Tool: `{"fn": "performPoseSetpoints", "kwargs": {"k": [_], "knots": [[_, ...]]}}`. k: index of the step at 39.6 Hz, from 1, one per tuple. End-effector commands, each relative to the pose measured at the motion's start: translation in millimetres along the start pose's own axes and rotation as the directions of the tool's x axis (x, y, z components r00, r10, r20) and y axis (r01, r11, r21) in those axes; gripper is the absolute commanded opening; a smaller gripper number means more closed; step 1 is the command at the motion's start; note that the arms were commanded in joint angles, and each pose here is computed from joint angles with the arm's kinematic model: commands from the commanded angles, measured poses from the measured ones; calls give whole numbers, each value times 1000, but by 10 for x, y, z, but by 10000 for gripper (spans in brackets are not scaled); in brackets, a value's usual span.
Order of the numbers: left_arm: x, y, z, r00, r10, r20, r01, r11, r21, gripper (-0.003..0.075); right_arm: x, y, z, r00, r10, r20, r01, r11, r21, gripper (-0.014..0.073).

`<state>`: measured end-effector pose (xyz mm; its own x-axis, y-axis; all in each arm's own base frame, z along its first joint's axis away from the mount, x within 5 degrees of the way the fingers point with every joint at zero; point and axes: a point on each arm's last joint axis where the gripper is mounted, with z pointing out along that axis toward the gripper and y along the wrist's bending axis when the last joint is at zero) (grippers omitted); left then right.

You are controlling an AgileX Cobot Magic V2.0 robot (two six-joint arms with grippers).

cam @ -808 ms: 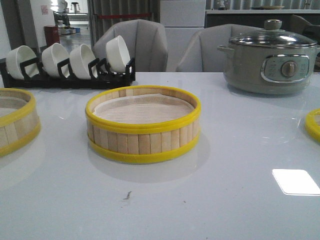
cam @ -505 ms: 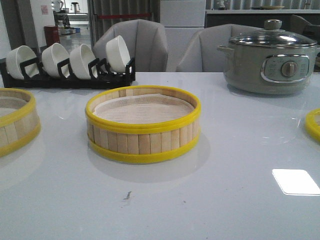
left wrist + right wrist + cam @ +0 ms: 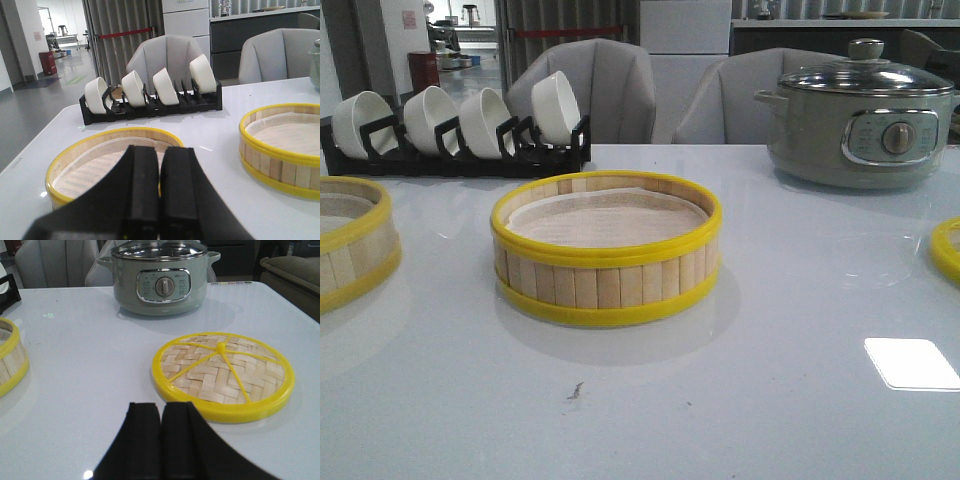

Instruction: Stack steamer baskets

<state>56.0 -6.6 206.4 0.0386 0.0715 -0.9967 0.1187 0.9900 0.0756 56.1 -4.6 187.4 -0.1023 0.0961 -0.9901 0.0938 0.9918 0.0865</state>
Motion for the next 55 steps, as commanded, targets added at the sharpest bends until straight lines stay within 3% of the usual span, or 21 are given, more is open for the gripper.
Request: {"fn": "performPoseSetpoints", "kwargs": {"k": [1,34,37,43,48,52,55], "knots": [[-80,-4,-14,995,-1,96,1,1000,4,85,-144,10,-33,992,-12,129,13,1000,-6,63],[-167,-1,-16,993,-45,107,44,999,14,85,-144,10,-33,992,-12,129,13,1000,-6,63],[-357,15,1,992,-73,105,72,997,17,85,-144,10,-33,992,-12,129,13,1000,-6,63],[-926,70,168,997,-67,-37,67,998,2,85,-143,10,-32,992,-12,128,13,1000,-6,63],[-1498,126,479,985,-55,-166,53,998,-14,85,-143,10,-32,992,-12,128,13,1000,-6,63],[-1940,162,748,979,-55,-199,52,998,-21,85,-143,10,-32,992,-12,128,13,1000,-6,63],[-2114,174,1003,969,-54,-242,49,998,-24,85,-143,10,-32,992,-12,128,13,1000,-6,63]]}}
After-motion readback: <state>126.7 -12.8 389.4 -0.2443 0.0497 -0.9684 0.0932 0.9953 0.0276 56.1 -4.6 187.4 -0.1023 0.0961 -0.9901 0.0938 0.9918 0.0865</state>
